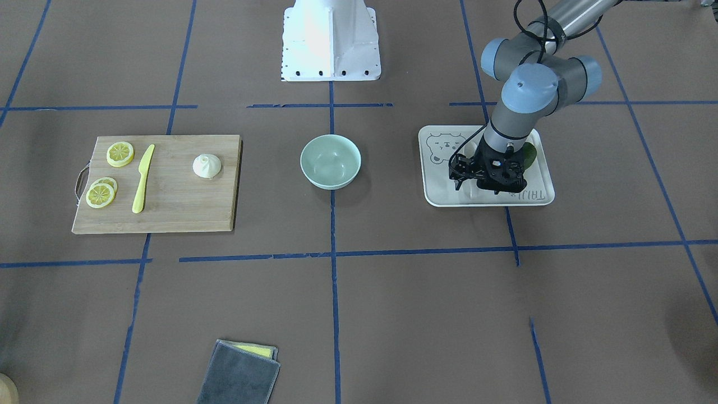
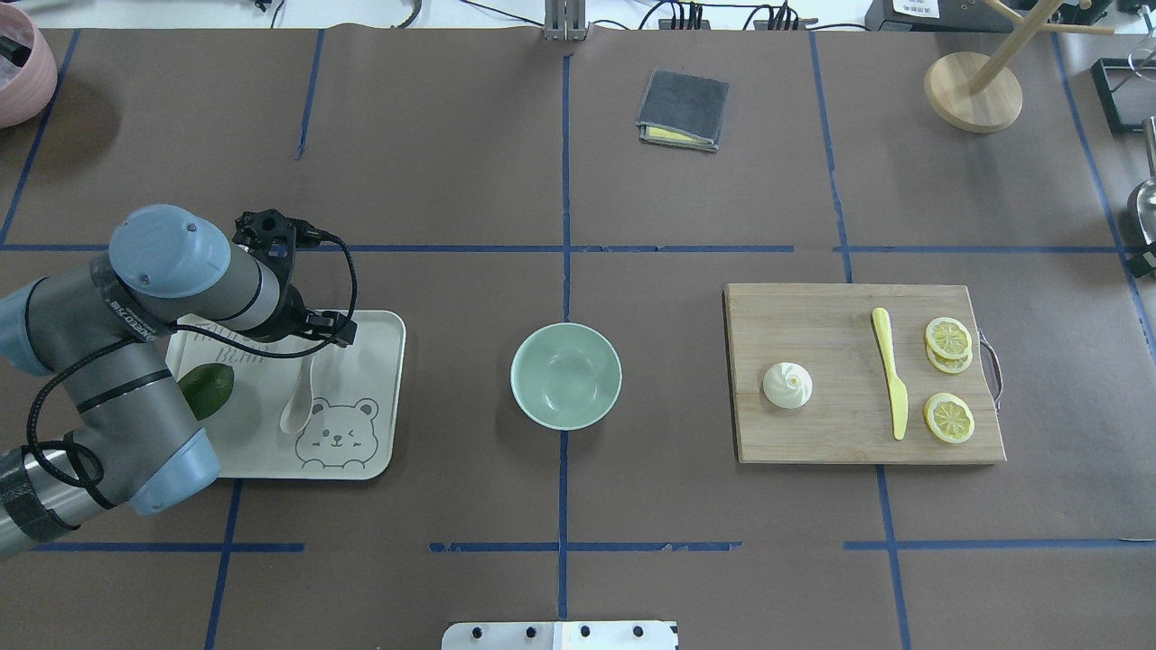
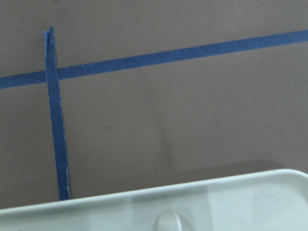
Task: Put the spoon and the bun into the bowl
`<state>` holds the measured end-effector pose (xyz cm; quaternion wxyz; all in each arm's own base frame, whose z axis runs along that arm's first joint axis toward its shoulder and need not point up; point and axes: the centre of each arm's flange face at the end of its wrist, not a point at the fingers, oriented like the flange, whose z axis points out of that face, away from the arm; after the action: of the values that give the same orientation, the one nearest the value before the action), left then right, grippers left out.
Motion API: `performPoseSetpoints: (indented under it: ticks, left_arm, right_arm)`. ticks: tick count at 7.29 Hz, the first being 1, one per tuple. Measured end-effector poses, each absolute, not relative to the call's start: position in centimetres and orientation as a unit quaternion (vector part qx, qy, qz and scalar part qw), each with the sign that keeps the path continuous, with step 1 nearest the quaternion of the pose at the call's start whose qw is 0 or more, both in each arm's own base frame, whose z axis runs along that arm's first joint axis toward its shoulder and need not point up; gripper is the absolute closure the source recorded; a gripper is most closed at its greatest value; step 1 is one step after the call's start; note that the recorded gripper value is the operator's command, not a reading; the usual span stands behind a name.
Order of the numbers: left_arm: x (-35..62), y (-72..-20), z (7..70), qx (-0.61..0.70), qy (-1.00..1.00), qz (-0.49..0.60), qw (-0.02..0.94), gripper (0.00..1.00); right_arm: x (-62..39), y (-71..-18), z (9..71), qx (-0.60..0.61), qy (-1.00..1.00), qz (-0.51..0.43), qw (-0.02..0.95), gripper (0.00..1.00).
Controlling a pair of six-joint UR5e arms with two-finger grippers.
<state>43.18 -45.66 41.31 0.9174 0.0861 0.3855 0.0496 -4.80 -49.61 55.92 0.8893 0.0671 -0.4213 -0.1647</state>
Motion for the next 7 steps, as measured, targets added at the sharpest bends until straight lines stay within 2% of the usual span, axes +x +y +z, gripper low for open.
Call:
performPoseSetpoints:
  ticks: [1,3,4,7]
  left_arm:
    - [43.41,-45.42,41.43,0.077,0.389,0.054,0.916,0.28]
    - [43.60,-44.94,41.34,0.057,0.401,0.063,0.912,0.74]
    - [43.63,-44.87,41.40,0.052,0.402,0.064,0.912,1.00]
    - [43.38,-44.76,40.82,0.053,0.405,0.065,0.911,1.00]
  right_arm:
    - [-4.83,-49.63,55.85,0.068,-0.421,-0.165,0.889,0.00]
    - [-4.86,-49.68,55.77,0.069,-0.421,-0.166,0.889,0.00]
    - [-4.87,-49.70,55.69,0.069,-0.421,-0.166,0.889,0.00]
    - [-4.88,-49.72,55.62,0.070,-0.421,-0.167,0.889,0.00]
